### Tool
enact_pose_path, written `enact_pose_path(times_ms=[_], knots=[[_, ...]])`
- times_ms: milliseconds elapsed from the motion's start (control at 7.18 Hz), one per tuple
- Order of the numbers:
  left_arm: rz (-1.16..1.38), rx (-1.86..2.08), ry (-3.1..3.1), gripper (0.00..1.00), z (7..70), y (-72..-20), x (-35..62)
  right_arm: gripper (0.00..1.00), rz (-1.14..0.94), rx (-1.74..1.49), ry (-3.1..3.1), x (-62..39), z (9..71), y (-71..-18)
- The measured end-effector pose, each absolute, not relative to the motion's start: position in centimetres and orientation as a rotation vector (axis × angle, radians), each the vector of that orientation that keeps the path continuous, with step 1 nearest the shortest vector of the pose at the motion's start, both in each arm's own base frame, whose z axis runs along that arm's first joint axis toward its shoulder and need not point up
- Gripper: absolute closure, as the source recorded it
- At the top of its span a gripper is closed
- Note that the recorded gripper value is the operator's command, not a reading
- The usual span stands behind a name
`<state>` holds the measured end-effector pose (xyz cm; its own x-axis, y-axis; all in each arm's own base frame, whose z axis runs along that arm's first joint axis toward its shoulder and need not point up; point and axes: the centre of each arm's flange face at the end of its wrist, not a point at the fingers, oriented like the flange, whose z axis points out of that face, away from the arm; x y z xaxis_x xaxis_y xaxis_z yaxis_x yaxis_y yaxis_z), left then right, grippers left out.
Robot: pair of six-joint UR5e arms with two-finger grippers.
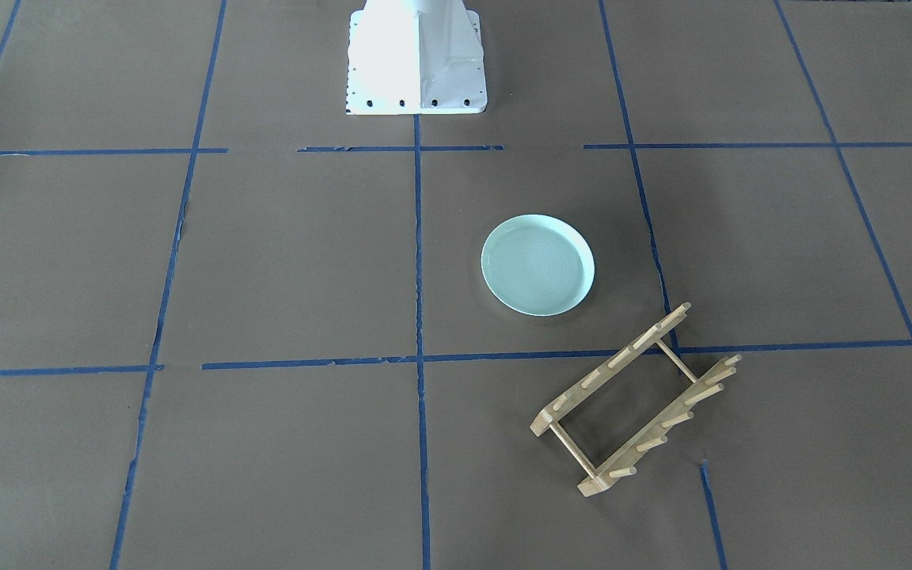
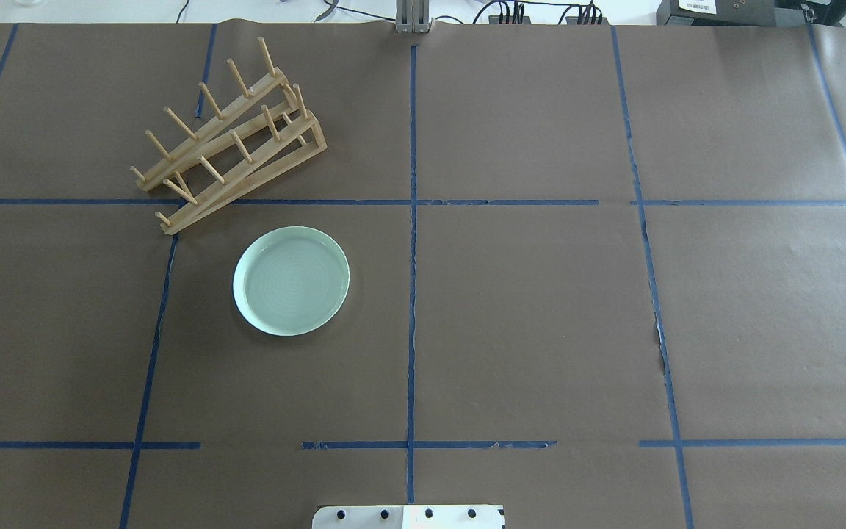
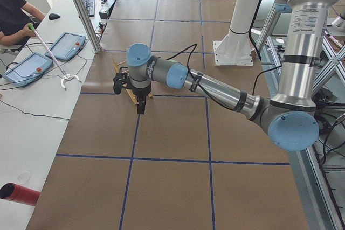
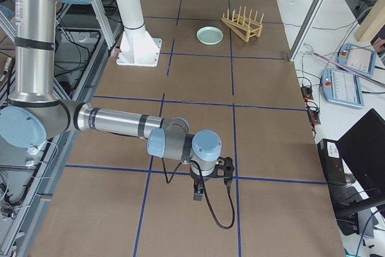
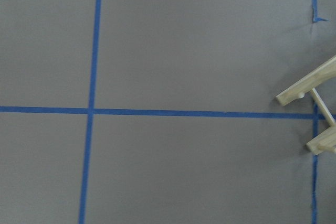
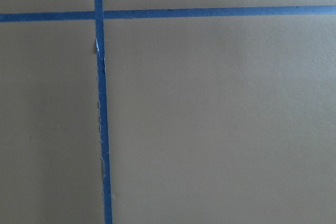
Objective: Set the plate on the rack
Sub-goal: 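Move the left gripper down over the pale green plate's rim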
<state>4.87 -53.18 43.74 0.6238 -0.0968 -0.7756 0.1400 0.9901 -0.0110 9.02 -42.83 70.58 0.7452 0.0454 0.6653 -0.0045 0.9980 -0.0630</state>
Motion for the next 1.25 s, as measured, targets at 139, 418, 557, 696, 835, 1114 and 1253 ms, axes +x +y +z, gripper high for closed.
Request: enact_pose_path(times_ms=[139,418,557,696,835,1114,1253], knots=[[-0.195,0.001,0.918,0.0,39.6,-54.4,9.9,0.0,0.027,-0.059,-0.729,9.0,70.6,-42.8],[-0.252,-0.108,0.974,0.0,31.4,-54.6,21.2,0.0,0.027,-0.059,-0.73,9.0,70.6,-42.8],[-0.262,-0.168,0.982,0.0,28.1,-53.9,28.3,0.0,0.027,-0.059,-0.73,9.0,70.6,-42.8],[-0.284,-0.201,0.975,0.0,26.5,-52.7,35.2,0.0,0.027,-0.059,-0.73,9.0,70.6,-42.8],[-0.311,-0.216,0.952,0.0,26.2,-50.8,42.1,0.0,0.027,-0.059,-0.73,9.0,70.6,-42.8],[-0.32,-0.231,0.885,0.0,26.8,-48.9,51.7,0.0,0.027,-0.059,-0.73,9.0,70.6,-42.8],[-0.309,-0.241,0.862,0.0,26.9,-48.3,54.5,0.0,0.027,-0.059,-0.73,9.0,70.6,-42.8]])
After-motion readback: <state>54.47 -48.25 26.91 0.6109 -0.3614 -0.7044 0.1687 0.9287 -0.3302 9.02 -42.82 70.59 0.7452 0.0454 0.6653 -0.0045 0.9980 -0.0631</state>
